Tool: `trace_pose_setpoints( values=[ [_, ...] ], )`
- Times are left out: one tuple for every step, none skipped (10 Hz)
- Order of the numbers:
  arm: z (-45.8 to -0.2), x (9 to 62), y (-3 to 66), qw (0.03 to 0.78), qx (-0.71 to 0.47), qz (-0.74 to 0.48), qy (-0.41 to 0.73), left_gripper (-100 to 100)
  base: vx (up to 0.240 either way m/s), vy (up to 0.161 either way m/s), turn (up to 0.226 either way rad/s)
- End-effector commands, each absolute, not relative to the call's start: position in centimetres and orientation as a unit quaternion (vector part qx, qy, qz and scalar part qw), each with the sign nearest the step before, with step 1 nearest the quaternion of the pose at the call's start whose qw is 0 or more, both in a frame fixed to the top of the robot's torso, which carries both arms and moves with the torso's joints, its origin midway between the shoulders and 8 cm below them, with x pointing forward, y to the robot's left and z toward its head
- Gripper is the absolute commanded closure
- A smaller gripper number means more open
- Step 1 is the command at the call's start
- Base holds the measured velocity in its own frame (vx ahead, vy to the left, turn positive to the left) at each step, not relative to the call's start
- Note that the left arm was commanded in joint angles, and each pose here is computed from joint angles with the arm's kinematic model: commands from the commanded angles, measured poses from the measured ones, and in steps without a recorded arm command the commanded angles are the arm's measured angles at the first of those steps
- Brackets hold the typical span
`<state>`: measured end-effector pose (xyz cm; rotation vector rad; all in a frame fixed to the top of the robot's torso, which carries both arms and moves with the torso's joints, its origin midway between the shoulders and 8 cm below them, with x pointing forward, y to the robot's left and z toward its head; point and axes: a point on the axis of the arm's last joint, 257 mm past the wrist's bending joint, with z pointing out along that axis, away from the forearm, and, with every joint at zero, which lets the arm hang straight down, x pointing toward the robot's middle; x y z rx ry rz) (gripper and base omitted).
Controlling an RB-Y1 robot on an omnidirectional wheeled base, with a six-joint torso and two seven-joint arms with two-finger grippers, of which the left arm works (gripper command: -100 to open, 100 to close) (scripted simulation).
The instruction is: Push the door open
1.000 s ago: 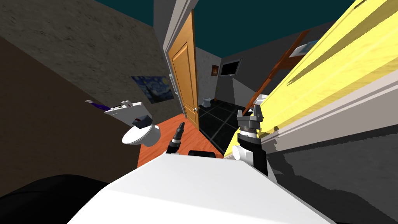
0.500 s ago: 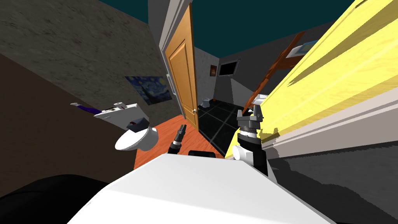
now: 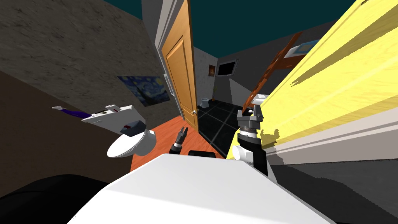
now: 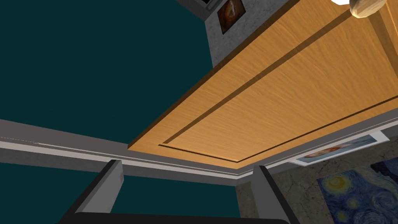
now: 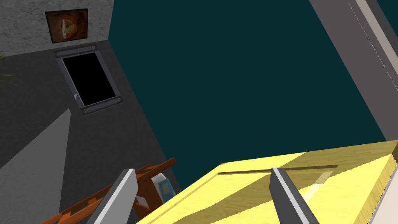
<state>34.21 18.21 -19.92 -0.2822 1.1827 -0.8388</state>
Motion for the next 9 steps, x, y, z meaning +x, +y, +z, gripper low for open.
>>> trace_pose_setpoints(
  values=[
    [-20.8, 34.0, 18.0, 0.740, -0.119, -0.373, 0.548, -100, 0.084, 0.045, -0.055],
    [-21.3, 33.8, 17.8, 0.739, -0.114, -0.367, 0.553, -100, 0.095, 0.048, -0.061],
    [-21.9, 33.6, 17.6, 0.739, -0.108, -0.362, 0.558, -100, 0.094, 0.051, -0.068],
    [-22.4, 33.4, 17.5, 0.739, -0.102, -0.356, 0.563, -100, 0.092, 0.046, -0.063],
    [-22.9, 33.1, 17.3, 0.738, -0.097, -0.351, 0.568, -100, 0.081, 0.047, -0.049],
    [-23.4, 32.9, 17.2, 0.738, -0.091, -0.346, 0.572, -100, 0.077, 0.043, -0.062],
    [-23.9, 32.7, 17.1, 0.737, -0.085, -0.341, 0.577, -100, 0.078, 0.042, -0.078],
    [-24.4, 32.4, 16.9, 0.737, -0.079, -0.335, 0.582, -100, 0.089, 0.061, -0.053],
    [-24.9, 32.2, 16.8, 0.736, -0.073, -0.330, 0.586, -100, 0.103, 0.068, -0.048]
  ],
)
